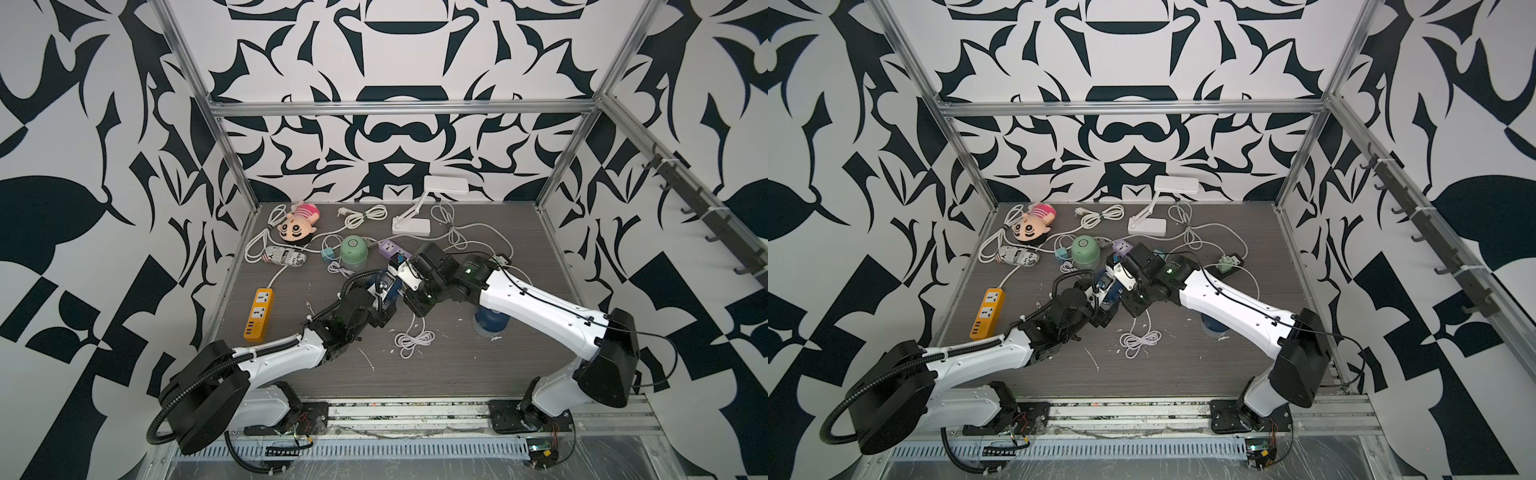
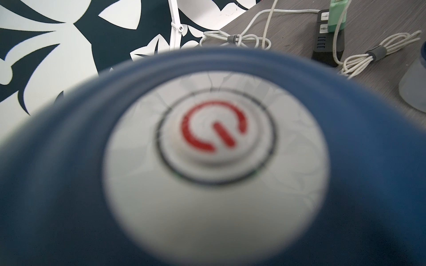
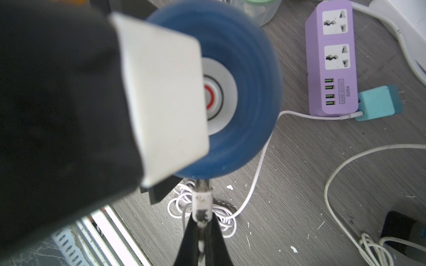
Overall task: Charge the cordless meat grinders
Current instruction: Insert the charging cable into the cordless meat grinder.
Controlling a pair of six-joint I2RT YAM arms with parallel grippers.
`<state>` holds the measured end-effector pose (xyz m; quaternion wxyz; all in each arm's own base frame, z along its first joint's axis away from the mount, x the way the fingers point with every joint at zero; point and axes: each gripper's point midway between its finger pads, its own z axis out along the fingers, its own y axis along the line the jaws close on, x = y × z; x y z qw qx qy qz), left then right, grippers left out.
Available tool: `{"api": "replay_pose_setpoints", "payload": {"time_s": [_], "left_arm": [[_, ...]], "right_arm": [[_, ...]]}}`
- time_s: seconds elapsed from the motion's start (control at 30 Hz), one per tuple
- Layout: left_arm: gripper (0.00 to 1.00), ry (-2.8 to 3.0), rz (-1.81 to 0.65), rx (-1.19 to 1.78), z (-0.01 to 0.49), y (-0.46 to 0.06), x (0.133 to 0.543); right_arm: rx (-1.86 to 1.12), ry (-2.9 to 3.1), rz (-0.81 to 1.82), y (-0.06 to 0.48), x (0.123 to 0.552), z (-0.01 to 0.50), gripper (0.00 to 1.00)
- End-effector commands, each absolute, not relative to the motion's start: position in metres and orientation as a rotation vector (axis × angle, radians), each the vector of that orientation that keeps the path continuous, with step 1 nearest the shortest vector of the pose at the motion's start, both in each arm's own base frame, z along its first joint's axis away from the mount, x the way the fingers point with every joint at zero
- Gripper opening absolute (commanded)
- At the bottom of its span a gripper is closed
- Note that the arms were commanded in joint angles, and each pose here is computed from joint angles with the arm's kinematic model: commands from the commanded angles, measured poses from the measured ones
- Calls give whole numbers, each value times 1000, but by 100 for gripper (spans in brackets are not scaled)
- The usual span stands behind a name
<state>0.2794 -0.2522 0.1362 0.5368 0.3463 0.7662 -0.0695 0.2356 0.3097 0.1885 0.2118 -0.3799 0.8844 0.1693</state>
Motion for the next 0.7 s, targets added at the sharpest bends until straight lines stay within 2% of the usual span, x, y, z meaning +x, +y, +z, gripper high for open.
{"api": "replay_pose_setpoints", "payload": {"time_s": [0.0,0.3,0.67], "left_arm": [[40,1769,-219,907,140,-268,266],[39,1774,-217,927,134,-271,263],[38,1774,-221,956,128,-275,255]], "right_arm": [[-1002,2283,608,342,253,238,0],[-1001,2266,624,344,253,244,0],[-945,2245,554,328,272,253,0]]}}
